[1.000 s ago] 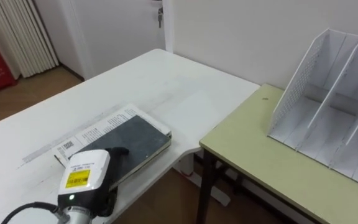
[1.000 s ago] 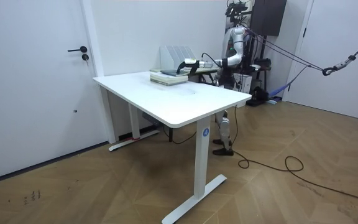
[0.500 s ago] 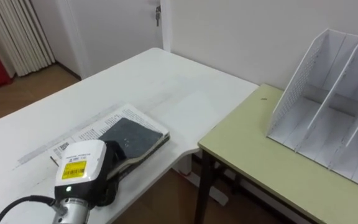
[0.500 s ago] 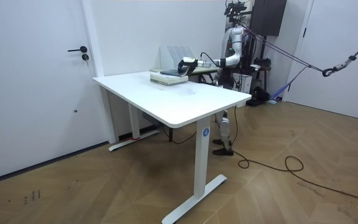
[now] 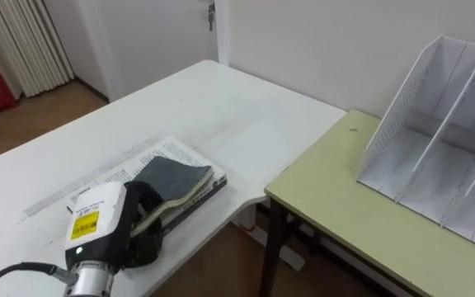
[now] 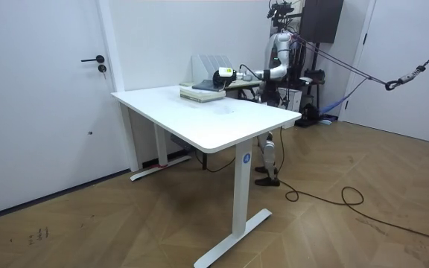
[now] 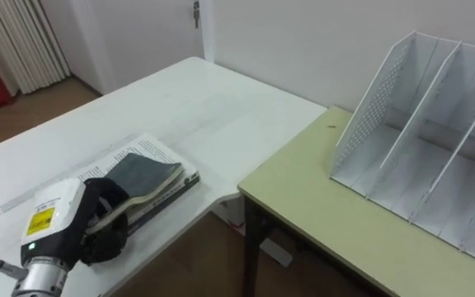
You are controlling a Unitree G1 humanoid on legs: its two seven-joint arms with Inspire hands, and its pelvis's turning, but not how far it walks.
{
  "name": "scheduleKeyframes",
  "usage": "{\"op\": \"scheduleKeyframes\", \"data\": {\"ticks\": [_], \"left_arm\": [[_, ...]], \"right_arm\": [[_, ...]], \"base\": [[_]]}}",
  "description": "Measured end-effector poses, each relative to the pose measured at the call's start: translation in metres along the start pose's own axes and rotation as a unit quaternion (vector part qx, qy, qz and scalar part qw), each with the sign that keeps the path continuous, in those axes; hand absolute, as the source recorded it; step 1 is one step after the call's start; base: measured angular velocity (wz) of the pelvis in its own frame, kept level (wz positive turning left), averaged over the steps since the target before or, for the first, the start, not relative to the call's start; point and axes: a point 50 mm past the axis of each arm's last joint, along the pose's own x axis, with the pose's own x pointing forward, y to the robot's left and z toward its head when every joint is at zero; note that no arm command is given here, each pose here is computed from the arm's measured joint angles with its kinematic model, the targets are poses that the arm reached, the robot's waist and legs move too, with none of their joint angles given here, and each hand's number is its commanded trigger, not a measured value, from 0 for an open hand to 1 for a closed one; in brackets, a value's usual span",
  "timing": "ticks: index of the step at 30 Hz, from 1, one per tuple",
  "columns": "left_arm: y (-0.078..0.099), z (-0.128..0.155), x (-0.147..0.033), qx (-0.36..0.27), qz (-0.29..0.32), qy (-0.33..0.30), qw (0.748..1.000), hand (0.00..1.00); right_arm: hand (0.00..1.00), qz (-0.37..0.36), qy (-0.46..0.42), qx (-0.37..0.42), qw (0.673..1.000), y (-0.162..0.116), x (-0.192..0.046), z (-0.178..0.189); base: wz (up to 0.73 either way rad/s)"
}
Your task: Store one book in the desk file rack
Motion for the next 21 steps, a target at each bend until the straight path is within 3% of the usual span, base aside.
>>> {"op": "scheduleKeyframes", "data": {"ticks": [9,14,21], "left_arm": [[0.001,0.028,-0.001,-0.211,-0.043,-0.059,0.975,1.0],[-0.006,0.038,-0.004,-0.362,-0.129,-0.077,0.92,1.0],[-0.001,0.05,-0.006,-0.445,-0.17,-0.12,0.871,1.0]], "right_arm": [[0.0,0.022,-0.018,-0.016,0.999,0.002,0.0,0.003],[0.0,0.031,-0.036,-0.025,0.999,0.006,0.0,0.009],[0.0,0.048,-0.061,-0.033,0.996,0.01,0.001,0.021]], "base": [[0.01],[-0.03],[-0.12]]}}
